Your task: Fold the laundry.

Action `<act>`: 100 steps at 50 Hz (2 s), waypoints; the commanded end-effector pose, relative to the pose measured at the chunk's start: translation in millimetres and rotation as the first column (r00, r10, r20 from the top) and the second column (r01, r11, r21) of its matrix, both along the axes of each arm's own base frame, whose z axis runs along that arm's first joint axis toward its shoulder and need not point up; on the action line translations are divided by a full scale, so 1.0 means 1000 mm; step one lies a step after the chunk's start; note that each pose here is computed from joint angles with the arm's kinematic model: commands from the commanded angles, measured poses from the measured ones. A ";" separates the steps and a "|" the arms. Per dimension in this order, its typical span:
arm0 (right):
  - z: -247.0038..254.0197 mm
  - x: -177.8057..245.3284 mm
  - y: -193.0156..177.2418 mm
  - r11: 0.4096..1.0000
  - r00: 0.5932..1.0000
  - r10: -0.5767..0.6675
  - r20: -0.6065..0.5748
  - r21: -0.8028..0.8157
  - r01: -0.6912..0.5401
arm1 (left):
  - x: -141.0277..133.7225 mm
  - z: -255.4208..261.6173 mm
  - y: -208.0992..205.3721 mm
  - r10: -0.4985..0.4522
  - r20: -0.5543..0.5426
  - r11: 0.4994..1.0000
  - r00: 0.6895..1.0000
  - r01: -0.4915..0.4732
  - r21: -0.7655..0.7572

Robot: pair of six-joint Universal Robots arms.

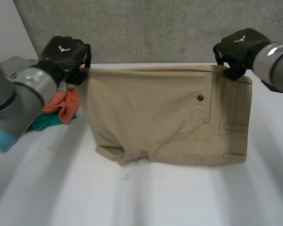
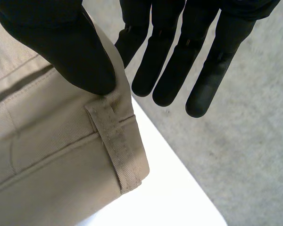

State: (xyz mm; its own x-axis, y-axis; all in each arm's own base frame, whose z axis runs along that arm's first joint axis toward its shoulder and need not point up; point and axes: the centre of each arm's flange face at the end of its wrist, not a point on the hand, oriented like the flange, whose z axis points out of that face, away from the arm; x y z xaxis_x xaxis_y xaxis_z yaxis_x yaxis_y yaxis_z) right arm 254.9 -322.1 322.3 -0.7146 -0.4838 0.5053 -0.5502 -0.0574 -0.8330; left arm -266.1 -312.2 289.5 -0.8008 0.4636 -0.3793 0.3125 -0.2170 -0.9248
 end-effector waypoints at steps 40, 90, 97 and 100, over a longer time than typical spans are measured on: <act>-0.152 0.024 -0.007 0.975 0.995 -0.038 -0.089 0.215 0.057 | -0.013 -0.118 0.047 -0.114 0.235 0.991 0.965 0.094 0.093; -0.195 0.004 0.075 0.967 0.996 0.065 -0.068 0.252 -0.046 | 0.028 -0.031 0.130 -0.014 0.285 0.997 0.958 -0.010 0.082; -0.111 -0.022 0.109 0.999 0.985 0.015 -0.173 0.050 -0.007 | 0.038 -0.038 0.154 -0.039 0.287 0.989 0.957 -0.004 0.148; -0.097 -0.036 0.137 0.995 0.944 0.069 -0.322 0.085 -0.044 | 0.043 -0.048 0.167 -0.071 0.318 0.974 0.945 -0.003 0.225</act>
State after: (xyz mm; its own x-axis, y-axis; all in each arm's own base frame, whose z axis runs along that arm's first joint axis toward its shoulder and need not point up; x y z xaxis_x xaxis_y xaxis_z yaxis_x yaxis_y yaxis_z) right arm 245.5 -234.6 172.0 -0.6402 -0.5651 0.5204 -0.6533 0.0442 -0.7558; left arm -232.9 -169.4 255.3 -0.6653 0.5240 -0.5319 0.5601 -0.1208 -0.8196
